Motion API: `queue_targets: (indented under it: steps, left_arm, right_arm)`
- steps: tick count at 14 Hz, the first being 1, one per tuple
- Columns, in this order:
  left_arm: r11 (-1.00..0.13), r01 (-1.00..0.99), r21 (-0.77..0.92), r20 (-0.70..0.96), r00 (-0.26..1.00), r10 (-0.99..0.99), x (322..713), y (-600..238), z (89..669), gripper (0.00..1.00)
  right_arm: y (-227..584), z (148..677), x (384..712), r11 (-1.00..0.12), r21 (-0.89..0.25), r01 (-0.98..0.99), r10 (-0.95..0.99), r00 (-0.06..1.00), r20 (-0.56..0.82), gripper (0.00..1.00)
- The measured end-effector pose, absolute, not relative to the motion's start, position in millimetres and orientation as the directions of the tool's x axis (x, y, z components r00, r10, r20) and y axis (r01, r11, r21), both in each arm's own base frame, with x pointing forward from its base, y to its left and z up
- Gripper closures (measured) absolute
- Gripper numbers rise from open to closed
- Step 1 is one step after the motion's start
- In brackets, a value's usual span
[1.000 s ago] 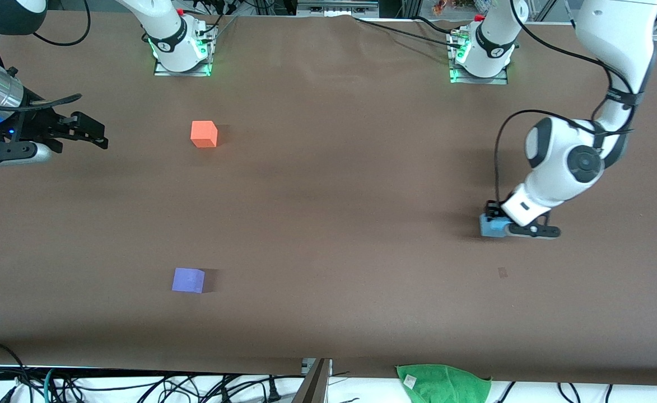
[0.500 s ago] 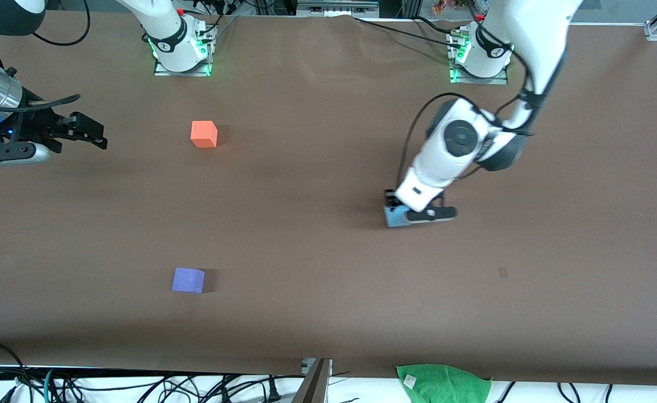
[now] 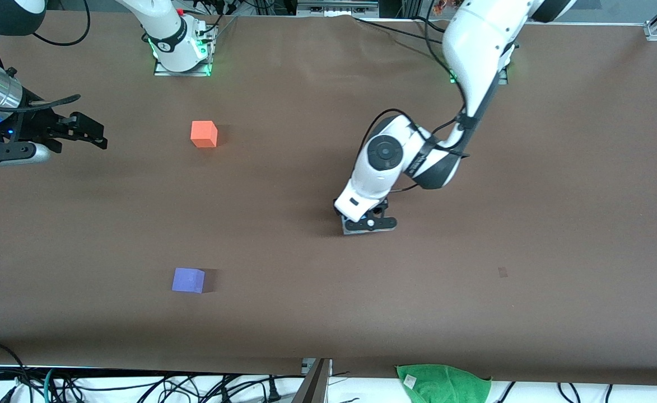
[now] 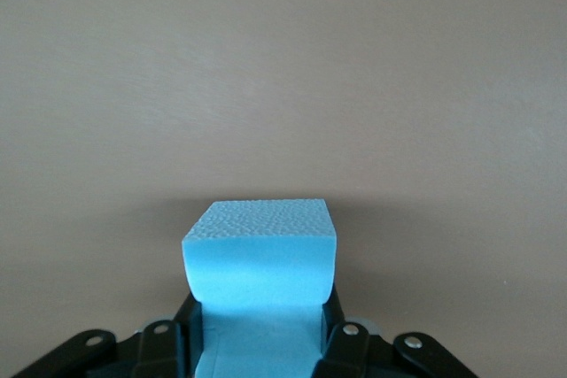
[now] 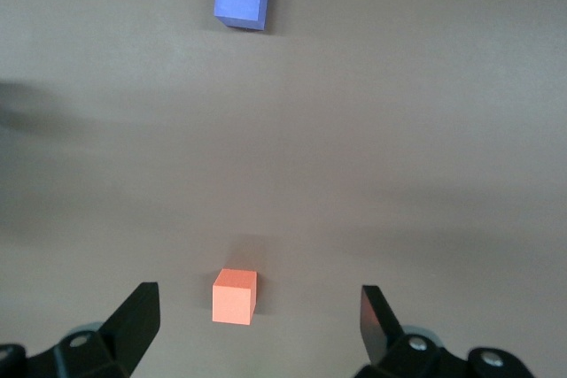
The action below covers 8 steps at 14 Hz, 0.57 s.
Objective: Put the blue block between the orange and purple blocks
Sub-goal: 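Carry the blue cube with the left gripper toward the table middle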
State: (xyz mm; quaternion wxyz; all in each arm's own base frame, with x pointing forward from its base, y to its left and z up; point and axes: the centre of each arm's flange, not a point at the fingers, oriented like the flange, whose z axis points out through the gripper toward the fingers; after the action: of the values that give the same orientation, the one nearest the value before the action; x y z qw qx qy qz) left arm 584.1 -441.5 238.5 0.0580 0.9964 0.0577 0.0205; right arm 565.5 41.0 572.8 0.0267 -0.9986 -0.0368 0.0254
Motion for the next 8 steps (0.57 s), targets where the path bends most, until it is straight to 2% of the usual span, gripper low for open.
queue_targets:
  steps: [5, 6, 8]
  left_arm:
    - [-0.986, 0.119, 0.117, 0.031, 0.992, 0.124, 577, -476, 213, 0.47]
    - [-0.985, 0.124, 0.117, 0.032, 0.991, 0.129, 578, -477, 215, 0.42]
    - [-0.98, 0.159, 0.123, 0.014, 0.987, 0.162, 583, -475, 224, 0.25]
  right_arm:
    - [41, 573, 566, -0.996, -0.055, 0.072, 0.075, 0.996, -0.049, 0.0]
    - [41, 573, 566, -0.996, -0.055, 0.072, 0.075, 0.996, -0.049, 0.0]
    - [41, 573, 566, -0.996, -0.055, 0.073, 0.075, 0.996, -0.047, 0.0]
